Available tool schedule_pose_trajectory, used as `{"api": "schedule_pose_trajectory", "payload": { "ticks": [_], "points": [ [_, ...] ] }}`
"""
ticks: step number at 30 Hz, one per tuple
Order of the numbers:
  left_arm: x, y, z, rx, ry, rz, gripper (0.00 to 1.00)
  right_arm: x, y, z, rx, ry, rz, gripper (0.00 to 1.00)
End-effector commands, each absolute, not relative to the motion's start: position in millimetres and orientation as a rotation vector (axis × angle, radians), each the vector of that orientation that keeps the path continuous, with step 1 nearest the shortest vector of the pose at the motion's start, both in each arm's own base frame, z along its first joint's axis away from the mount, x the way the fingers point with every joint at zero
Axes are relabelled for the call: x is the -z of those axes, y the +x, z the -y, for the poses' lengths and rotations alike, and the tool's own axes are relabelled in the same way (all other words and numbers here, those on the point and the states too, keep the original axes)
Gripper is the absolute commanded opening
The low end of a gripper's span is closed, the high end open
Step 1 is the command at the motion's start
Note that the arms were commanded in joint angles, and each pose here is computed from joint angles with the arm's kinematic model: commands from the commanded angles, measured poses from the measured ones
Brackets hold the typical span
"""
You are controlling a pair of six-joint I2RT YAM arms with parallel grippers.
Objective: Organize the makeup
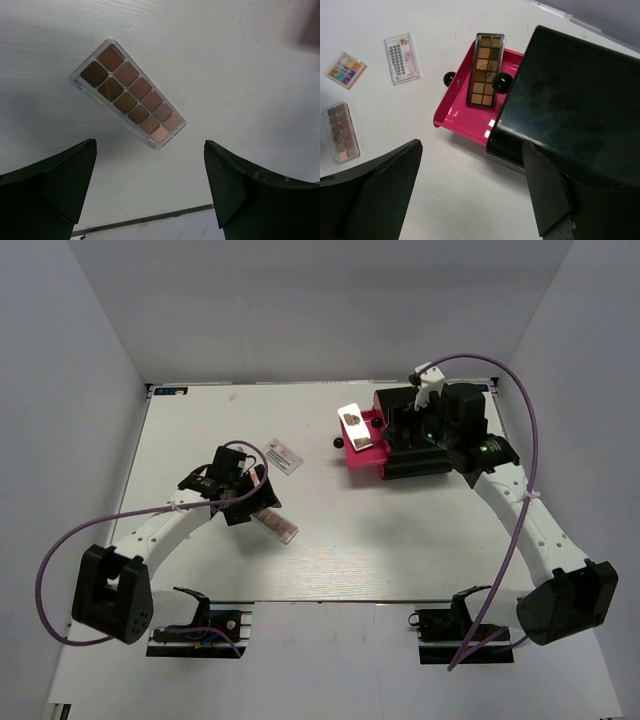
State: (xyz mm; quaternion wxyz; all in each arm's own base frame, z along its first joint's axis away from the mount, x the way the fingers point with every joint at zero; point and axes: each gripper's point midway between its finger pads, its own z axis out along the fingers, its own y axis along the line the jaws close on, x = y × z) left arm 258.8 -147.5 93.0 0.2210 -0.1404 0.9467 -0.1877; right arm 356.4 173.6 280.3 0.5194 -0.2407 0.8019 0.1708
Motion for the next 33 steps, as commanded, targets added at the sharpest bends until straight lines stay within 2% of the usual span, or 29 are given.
{"api": "schedule_pose_trajectory", "payload": {
  "ticks": [1,5,12,18,28,30,33],
  "points": [
    [-90.8,270.7,150.7,0.466,-0.567,-2.631,0.98,-306.3,355.1,-167.0,-0.465,-0.527,-1.832,0.86],
    [-73.7,273.2,161.6,0.404,-0.665,-2.697,0.98,-314.1,347.6,-158.5,-0.487,-0.504,-1.808,0.86],
    [-54.8,272.4,150.5,0.099,-0.837,-2.742,0.98,-315.1,345.9,-151.4,-0.503,-0.488,-1.800,0.86],
    [-34.7,272.1,156.4,-0.030,-0.899,-2.809,0.98,-314.3,346.6,-146.0,-0.501,-0.478,-1.799,0.86],
    [-14.7,271.7,165.5,-0.040,-0.893,-2.837,0.97,-311.9,347.2,-140.5,-0.509,-0.472,-1.801,0.86],
    [-9.2,268.8,165.5,-0.044,-0.899,-2.849,0.95,-313.6,347.4,-139.3,-0.509,-0.471,-1.797,0.86],
    [-2.2,262.0,168.1,-0.043,-0.886,-2.874,0.85,-312.4,346.9,-136.9,-0.512,-0.468,-1.799,0.86]
  ]
}}
